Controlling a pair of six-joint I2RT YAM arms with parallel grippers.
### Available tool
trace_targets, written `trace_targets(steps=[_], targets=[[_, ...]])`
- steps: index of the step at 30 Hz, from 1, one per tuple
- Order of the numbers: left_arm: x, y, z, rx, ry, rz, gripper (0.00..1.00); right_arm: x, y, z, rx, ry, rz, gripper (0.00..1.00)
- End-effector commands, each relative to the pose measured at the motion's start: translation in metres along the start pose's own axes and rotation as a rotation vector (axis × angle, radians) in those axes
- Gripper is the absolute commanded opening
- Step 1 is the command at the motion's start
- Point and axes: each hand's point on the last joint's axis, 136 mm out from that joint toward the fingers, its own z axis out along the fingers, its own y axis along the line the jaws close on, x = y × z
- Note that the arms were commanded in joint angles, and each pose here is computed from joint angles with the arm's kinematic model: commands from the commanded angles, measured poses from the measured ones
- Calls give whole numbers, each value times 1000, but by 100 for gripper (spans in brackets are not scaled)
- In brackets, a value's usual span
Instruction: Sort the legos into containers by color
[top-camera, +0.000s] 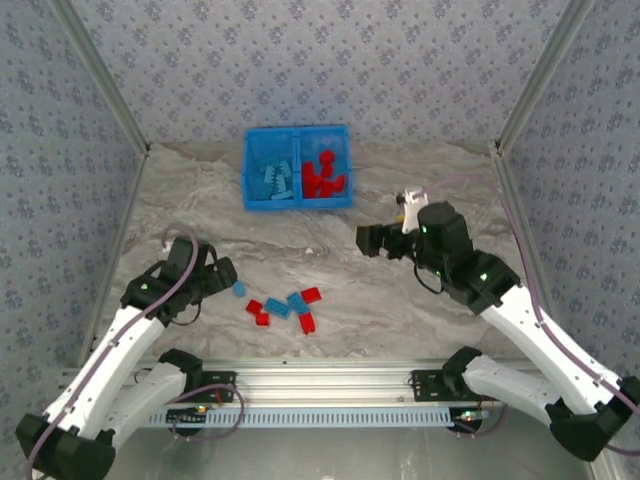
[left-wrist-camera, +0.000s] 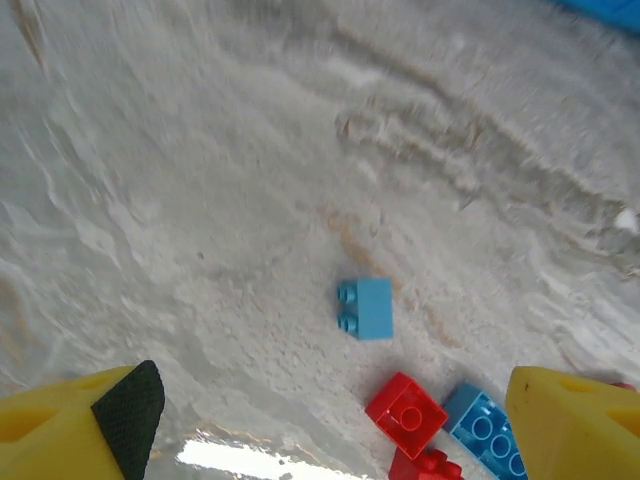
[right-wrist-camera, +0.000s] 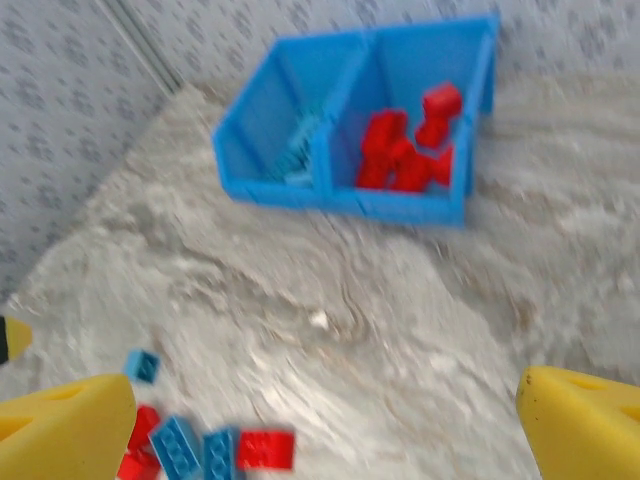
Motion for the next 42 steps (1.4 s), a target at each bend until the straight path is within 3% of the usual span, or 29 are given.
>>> trace_targets(steps=[1, 6, 18, 28, 31, 33, 36, 42], targets=[[11, -11, 21, 34, 52, -66, 91, 24, -11, -3, 16, 41, 54, 100], [20, -18, 52, 18, 114, -66, 90, 60, -13, -5, -27, 100, 115, 100], [31, -25, 99, -40, 194, -52, 78, 69, -27, -10, 36, 110, 145, 100], [51, -12, 116, -101, 259, -33, 47, 70, -27, -8, 35, 106, 160, 100], [50, -12, 115, -108, 263, -33, 31, 71, -27, -9, 37, 110, 160, 100], [44, -15, 108, -102, 254, -35, 18, 72, -29, -9, 45, 115, 160, 100], [23, -28, 89, -57, 204, -35, 6, 72, -30, -10, 50, 114, 164, 100], [-55, -87, 37, 126, 9, 44, 5, 69, -28, -9, 43, 101, 165, 100]])
